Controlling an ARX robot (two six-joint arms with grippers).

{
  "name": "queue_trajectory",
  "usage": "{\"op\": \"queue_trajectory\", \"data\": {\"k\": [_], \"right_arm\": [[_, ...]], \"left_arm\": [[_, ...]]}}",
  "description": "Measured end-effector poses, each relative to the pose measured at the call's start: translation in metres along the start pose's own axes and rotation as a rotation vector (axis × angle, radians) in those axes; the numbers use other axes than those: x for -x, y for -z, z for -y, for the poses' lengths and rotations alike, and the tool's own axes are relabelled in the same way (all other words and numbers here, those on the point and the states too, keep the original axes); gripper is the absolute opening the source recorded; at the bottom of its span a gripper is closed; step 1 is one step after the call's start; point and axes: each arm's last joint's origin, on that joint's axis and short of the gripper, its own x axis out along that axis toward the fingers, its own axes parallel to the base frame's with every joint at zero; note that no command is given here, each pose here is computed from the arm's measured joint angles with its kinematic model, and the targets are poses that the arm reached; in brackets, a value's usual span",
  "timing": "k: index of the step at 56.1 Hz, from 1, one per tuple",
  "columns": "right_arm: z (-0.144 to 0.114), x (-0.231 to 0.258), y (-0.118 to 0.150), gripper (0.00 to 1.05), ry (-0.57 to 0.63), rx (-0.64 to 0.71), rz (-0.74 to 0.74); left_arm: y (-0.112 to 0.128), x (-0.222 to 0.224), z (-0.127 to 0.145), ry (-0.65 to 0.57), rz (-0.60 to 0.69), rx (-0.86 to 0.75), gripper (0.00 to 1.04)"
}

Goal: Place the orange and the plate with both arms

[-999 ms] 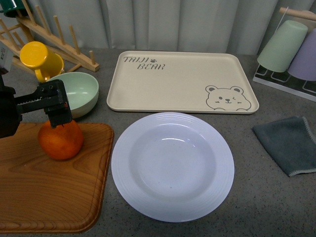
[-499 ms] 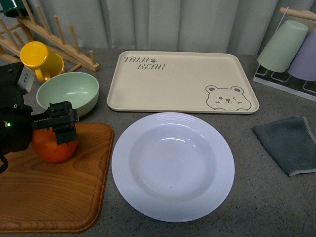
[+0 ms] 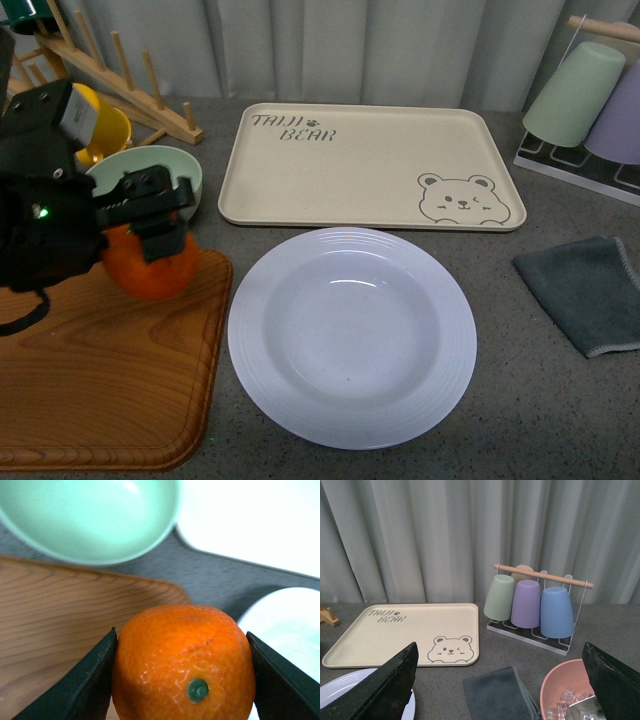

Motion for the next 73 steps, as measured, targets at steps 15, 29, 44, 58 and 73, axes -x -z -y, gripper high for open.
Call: {"op": "queue_trajectory", "data": {"k": [15,29,44,58,73], "right_arm": [[0.0,0.0,0.0,0.96,0.0,0.0,0.0],[0.0,0.0,0.0,0.96,0.0,0.0,0.0],[0.0,0.0,0.0,0.96,0.0,0.0,0.0],[0.0,0.0,0.0,0.96,0.0,0.0,0.0],[0.0,0.0,0.0,0.96,0.0,0.0,0.0]], "left_arm": [[0.006,-0.003,0.079,0.179,0.002,-0.041,0.66],[0.035,-0.017,0.114,0.206,-0.06,-0.066,0.66],[0.06,-0.031,0.115,0.175,-0.127,-0.082,0.66],[0.058,-0.034,0.108,0.158,-0.133,-0.063,0.82],[0.028,-0.005,0.101,0.173,-0.034,-0.023,0.98]]}}
